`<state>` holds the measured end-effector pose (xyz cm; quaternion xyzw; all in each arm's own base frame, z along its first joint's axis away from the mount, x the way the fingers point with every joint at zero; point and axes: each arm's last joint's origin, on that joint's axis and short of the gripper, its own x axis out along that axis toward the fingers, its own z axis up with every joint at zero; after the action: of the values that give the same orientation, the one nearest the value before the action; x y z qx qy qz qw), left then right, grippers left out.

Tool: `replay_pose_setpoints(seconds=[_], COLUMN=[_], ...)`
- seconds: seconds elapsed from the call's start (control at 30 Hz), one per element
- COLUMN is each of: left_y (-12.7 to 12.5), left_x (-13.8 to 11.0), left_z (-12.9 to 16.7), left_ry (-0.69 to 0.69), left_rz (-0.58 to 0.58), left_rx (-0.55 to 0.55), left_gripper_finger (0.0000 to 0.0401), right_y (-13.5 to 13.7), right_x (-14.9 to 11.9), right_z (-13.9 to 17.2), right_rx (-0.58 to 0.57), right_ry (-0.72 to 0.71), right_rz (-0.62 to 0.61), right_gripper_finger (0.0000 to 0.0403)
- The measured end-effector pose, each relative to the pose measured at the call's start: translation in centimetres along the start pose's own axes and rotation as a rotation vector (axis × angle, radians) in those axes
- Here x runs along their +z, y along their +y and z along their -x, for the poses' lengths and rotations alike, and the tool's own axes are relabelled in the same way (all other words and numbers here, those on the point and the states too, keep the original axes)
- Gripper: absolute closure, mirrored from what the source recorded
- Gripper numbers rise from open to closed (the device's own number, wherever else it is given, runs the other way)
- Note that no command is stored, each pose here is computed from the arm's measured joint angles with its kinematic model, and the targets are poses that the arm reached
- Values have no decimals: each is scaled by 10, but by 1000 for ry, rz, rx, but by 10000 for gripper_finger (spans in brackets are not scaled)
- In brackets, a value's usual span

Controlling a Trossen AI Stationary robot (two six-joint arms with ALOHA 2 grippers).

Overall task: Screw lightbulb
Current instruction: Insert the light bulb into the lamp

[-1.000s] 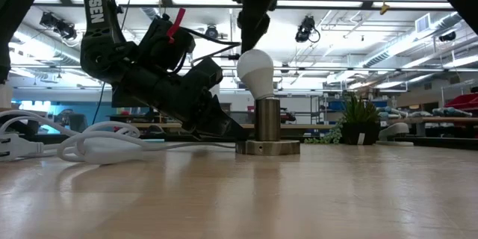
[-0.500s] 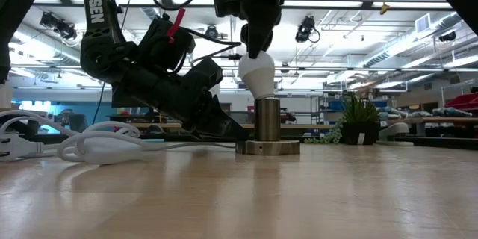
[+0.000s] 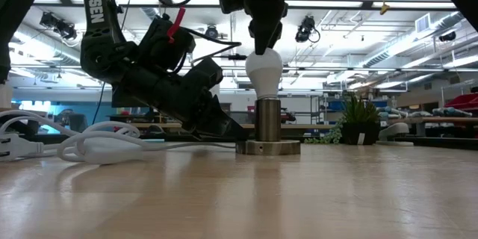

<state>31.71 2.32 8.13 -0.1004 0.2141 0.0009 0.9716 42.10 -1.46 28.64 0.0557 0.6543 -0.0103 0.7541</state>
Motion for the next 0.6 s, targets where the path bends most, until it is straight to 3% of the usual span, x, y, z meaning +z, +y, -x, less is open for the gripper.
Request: replay_pose_setpoints(seconds=[0.47, 0.6], left_y=[0, 0], left_x=[0, 0], left_z=[0, 0], left_ry=[1, 1], left_rz=[2, 3], left_rx=[-1, -1], left_gripper_finger=[394, 394], right_y=[19, 18], right_x=[-5, -5], right_z=[-2, -2], right_rx=[-90, -96], right_ry=[29, 21], right_rz=[-71, -233], right_gripper_finger=[173, 173])
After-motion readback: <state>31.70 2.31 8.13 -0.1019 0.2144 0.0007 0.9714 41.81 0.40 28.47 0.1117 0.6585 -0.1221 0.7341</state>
